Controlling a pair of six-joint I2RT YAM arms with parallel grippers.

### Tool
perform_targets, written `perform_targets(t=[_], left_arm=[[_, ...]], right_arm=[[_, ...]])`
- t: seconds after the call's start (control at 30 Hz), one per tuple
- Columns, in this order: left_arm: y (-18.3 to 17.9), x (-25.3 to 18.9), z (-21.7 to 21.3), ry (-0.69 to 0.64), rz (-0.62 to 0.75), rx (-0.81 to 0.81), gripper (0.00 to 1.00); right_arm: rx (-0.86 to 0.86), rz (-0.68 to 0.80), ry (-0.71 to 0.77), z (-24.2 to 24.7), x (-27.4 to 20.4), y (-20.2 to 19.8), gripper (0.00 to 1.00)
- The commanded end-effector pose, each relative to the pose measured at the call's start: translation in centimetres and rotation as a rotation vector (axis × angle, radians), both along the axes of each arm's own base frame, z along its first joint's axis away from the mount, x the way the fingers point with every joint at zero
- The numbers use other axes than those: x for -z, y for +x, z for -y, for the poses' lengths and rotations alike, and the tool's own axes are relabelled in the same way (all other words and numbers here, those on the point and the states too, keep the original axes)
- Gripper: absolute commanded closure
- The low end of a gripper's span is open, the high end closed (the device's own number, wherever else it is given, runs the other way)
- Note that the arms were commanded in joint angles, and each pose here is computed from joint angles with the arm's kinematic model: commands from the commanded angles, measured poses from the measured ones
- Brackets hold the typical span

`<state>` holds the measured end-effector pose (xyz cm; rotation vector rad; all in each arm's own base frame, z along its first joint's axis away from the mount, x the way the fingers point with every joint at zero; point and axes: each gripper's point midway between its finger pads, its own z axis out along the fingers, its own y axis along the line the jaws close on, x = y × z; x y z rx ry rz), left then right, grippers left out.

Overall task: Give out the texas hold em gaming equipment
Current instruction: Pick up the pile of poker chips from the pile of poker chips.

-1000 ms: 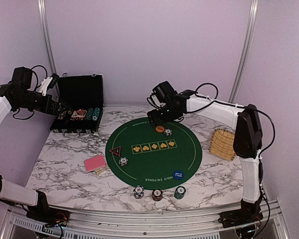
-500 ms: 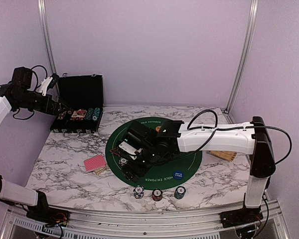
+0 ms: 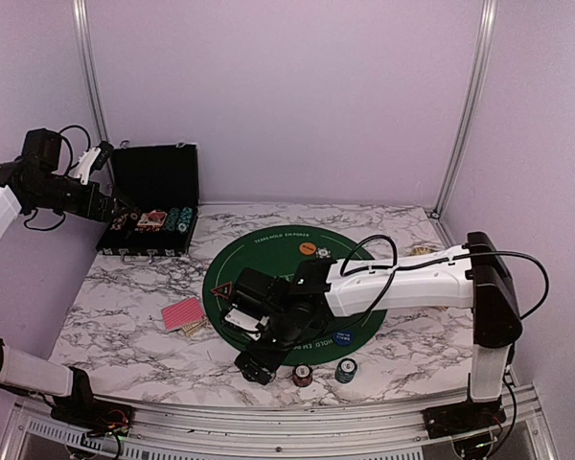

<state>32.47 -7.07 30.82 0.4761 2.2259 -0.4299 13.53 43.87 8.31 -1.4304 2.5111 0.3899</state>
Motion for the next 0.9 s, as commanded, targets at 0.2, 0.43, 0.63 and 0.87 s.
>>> perform_targets(t=[0.2, 0.43, 0.63, 0.87], left_arm=[[-1.0, -1.0, 0.4, -0.007, 0.011, 0.017, 0.01], [-1.0, -1.1, 0.4, -0.004, 0.014, 0.021, 0.01], [-1.0, -1.0, 0.4, 0.000, 0.015, 0.024, 0.01], [-1.1, -1.1, 0.4, 0.003, 0.017, 0.026, 0.01]], right_arm=[[-0.019, 0.001, -0.030, -0.3, 2.3, -0.2, 0.03], [-0.021, -0.003, -0.049, -0.2, 3.5, -0.1, 0.09], [-0.024, -0.003, -0.056, -0.3, 4.0, -0.1, 0.14], [-0.023, -0.006, -0.057, -0.3, 4.4, -0.1, 0.24]])
